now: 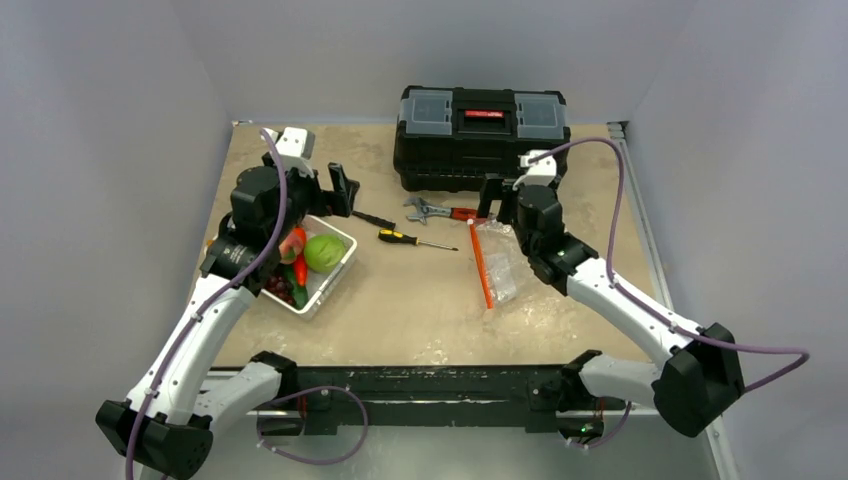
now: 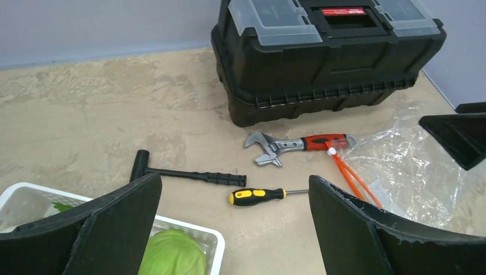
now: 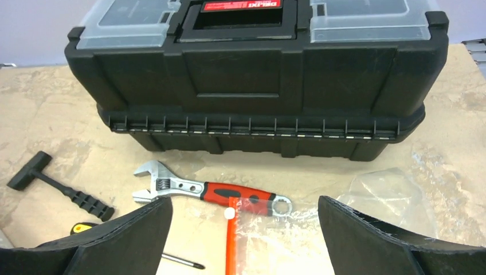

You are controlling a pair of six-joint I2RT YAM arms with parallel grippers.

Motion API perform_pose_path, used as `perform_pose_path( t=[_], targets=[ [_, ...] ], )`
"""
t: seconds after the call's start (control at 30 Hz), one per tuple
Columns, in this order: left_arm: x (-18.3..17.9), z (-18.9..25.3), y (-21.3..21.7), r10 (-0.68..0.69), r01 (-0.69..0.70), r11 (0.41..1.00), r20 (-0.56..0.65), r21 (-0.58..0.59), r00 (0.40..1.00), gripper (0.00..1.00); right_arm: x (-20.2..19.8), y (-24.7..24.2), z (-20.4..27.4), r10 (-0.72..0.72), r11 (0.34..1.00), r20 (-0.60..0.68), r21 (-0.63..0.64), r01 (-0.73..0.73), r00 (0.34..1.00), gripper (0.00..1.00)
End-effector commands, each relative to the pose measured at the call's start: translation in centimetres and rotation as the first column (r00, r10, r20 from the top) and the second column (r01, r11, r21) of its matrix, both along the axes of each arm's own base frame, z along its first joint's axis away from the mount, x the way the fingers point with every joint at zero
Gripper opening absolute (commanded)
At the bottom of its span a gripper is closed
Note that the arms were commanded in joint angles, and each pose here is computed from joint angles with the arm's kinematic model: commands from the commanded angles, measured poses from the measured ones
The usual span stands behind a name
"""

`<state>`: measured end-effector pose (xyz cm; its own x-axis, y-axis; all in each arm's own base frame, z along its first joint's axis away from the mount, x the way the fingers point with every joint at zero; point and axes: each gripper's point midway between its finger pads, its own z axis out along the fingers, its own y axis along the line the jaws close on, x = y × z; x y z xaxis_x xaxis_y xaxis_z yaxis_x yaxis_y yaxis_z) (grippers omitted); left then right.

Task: Place the food in the zip-top bag and seal the zipper
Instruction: Pick up the zipper food storage bag at the center of the board.

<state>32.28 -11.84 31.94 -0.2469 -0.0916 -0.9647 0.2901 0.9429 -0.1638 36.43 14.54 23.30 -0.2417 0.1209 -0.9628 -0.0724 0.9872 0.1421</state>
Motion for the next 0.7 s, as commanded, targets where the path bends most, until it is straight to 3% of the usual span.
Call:
perform_pose_path(
  t=[0.0, 0.1, 0.3, 0.5, 0.67],
  targets=[
    [-0.3, 1.1, -2.1, -0.105, 0.105, 0.994, 0.046, -0.01, 0.993, 1.0, -0.7, 1.4, 0.0, -0.041, 0.998, -0.024, -0.042, 0.04, 0.999, 0.99],
    [-0.2, 0.8, -3.2, -0.142, 0.143, 0.989, 0.02, -0.034, 0.99, 1.0, -1.4, 3.0, -1.7, -0.029, 0.996, -0.116, -0.083, 0.019, 0.993, 0.99],
    [-0.4, 0.9, -3.3, -0.147, 0.147, 0.988, 0.012, -0.048, 0.989, 1.0, -1.7, 3.0, -6.9, -0.152, 0.986, -0.353, -0.121, 0.115, 0.923, 0.99],
    [-0.5, 0.8, -3.3, -0.145, 0.145, 0.988, 0.001, -0.051, 0.989, 1.0, -2.6, 5.1, -9.8, -0.075, 0.975, -0.421, -0.221, -0.023, 0.904, 0.99],
    [-0.4, 0.9, -3.4, -0.148, 0.147, 0.988, -0.005, -0.052, 0.989, 1.0, -4.0, 5.5, -11.7, -0.248, 0.878, -0.394, -0.477, 0.033, 0.885, 0.95]
  ],
)
